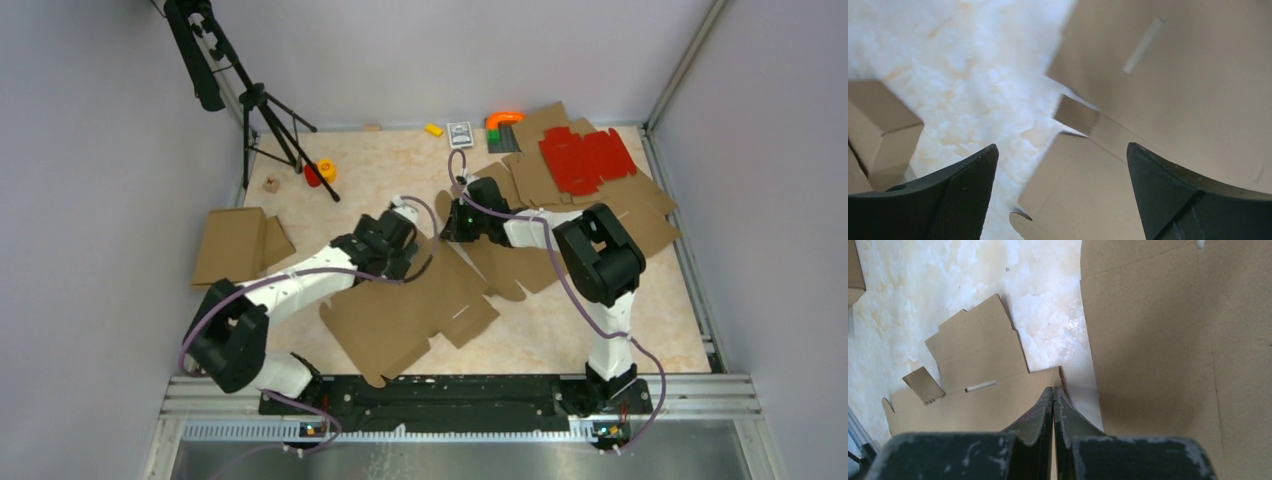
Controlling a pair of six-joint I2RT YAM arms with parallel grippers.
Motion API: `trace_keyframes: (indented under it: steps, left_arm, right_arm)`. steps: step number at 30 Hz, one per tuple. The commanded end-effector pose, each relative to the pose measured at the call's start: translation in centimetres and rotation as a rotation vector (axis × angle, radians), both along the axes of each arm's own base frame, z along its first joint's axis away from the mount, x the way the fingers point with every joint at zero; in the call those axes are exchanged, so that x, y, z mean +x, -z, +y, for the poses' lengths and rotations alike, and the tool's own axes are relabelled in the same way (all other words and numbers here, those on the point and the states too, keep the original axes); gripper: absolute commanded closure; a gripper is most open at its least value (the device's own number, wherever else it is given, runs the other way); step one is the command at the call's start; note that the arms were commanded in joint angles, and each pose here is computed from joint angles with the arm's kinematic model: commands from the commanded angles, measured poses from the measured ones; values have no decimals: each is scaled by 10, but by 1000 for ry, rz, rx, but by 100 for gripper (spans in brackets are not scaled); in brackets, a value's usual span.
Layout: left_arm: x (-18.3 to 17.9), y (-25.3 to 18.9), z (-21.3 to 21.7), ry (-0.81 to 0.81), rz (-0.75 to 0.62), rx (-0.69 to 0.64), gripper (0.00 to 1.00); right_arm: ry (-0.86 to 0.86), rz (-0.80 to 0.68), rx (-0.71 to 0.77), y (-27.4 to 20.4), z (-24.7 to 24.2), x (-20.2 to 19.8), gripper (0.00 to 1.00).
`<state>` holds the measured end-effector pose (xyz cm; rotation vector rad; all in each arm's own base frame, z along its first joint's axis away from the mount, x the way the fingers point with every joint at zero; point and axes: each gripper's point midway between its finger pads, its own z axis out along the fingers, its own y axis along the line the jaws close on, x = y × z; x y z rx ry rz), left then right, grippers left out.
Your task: Fold the paper box
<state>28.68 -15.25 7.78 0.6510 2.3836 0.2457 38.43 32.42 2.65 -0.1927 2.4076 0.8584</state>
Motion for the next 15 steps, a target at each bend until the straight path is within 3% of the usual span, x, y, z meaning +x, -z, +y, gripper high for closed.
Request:
trace_keyframes:
  steps: [1,8,15]
  left_arm:
    - [29,-37,27,-331,-130,-213,1]
    - [36,-17,-5,-252,148,-394,9]
    - [34,20,-3,-319,402,-454,27]
  right_arm:
    - [2,71,-100,32,-16,-11,100]
    - [2,73,-98,33,-16,-11,100]
    - [1,73,-98,32,-16,-11,100]
